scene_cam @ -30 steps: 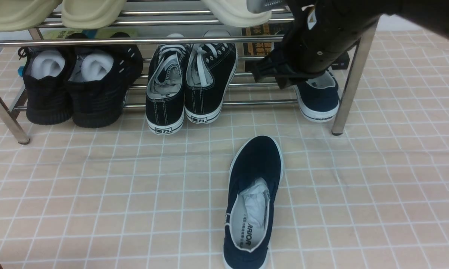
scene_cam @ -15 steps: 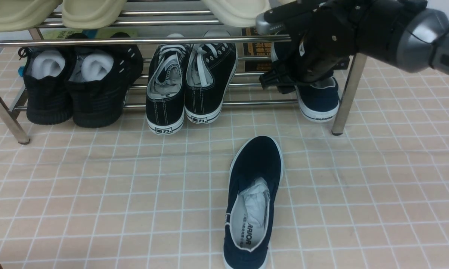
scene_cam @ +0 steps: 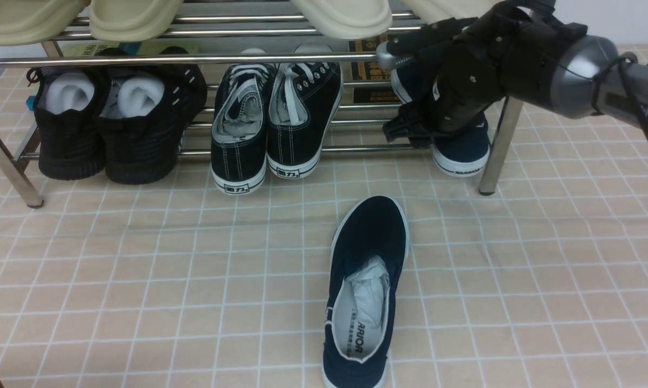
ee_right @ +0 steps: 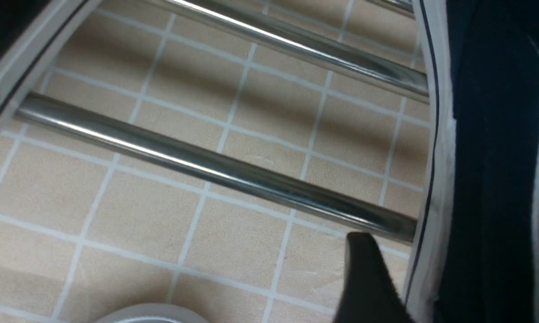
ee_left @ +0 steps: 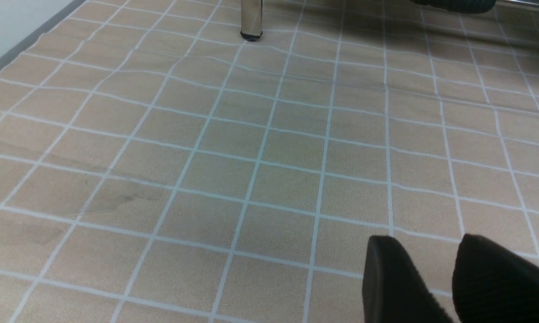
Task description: Take the shoes off the shelf from the light coffee tablecloth by hand.
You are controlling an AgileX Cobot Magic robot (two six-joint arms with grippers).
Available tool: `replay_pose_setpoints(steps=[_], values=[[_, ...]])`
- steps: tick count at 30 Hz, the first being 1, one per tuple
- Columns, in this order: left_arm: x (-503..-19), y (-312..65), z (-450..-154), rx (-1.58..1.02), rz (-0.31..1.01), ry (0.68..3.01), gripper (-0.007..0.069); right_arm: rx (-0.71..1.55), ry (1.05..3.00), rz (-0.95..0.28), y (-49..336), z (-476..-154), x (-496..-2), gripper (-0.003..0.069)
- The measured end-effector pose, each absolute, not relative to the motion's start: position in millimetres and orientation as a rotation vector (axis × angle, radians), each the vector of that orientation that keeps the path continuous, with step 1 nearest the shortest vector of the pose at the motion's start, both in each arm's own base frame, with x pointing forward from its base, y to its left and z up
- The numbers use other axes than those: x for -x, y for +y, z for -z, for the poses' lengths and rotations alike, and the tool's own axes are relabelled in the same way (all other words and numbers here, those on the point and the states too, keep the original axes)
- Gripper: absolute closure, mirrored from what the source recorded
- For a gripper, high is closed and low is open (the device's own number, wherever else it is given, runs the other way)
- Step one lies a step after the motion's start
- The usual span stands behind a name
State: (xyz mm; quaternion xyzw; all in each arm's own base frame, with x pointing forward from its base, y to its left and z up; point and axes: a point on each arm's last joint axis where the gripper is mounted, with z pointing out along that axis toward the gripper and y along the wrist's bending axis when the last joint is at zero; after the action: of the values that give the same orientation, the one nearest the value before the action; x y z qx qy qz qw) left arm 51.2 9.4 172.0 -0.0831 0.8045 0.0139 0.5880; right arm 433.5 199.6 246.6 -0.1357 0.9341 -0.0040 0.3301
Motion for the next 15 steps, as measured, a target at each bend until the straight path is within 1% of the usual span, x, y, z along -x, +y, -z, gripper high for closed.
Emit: replay_pose_setpoints(steps=[1, 3, 4, 5, 7, 8, 11, 15], values=[[-51.2, 9.4, -172.0, 0.194, -0.032, 1.874, 0.0384, 0.354, 2.445, 0.012, 199.3, -246.7, -433.2, 0.0289], [-51.2, 9.4, -172.0, 0.194, -0.032, 1.874, 0.0384, 0.353, 2.464, 0.018, 198.5, -245.8, -432.3, 0.0414], [-51.2, 9.4, -172.0, 0.194, -0.032, 1.874, 0.0386, 0.357, 2.468, 0.021, 198.4, -245.7, -432.0, 0.0442], [-51.2, 9.4, -172.0, 0.194, -0.032, 1.874, 0.0386, 0.363, 2.490, 0.024, 197.5, -244.6, -430.6, 0.0561], [-51.2, 9.4, -172.0, 0.194, -0.032, 1.874, 0.0386, 0.359, 2.521, 0.001, 198.2, -244.4, -427.6, 0.0631], [-51.2, 9.4, -172.0, 0.194, -0.032, 1.874, 0.0386, 0.364, 2.540, -0.004, 198.0, -245.2, -425.4, 0.0642], [-51.2, 9.4, -172.0, 0.194, -0.032, 1.874, 0.0386, 0.409, 2.629, -0.033, 195.7, -257.0, -410.5, 0.0642], [-51.2, 9.4, -172.0, 0.194, -0.032, 1.874, 0.0386, 0.474, 2.770, -0.120, 193.0, -279.7, -382.4, 0.0642]])
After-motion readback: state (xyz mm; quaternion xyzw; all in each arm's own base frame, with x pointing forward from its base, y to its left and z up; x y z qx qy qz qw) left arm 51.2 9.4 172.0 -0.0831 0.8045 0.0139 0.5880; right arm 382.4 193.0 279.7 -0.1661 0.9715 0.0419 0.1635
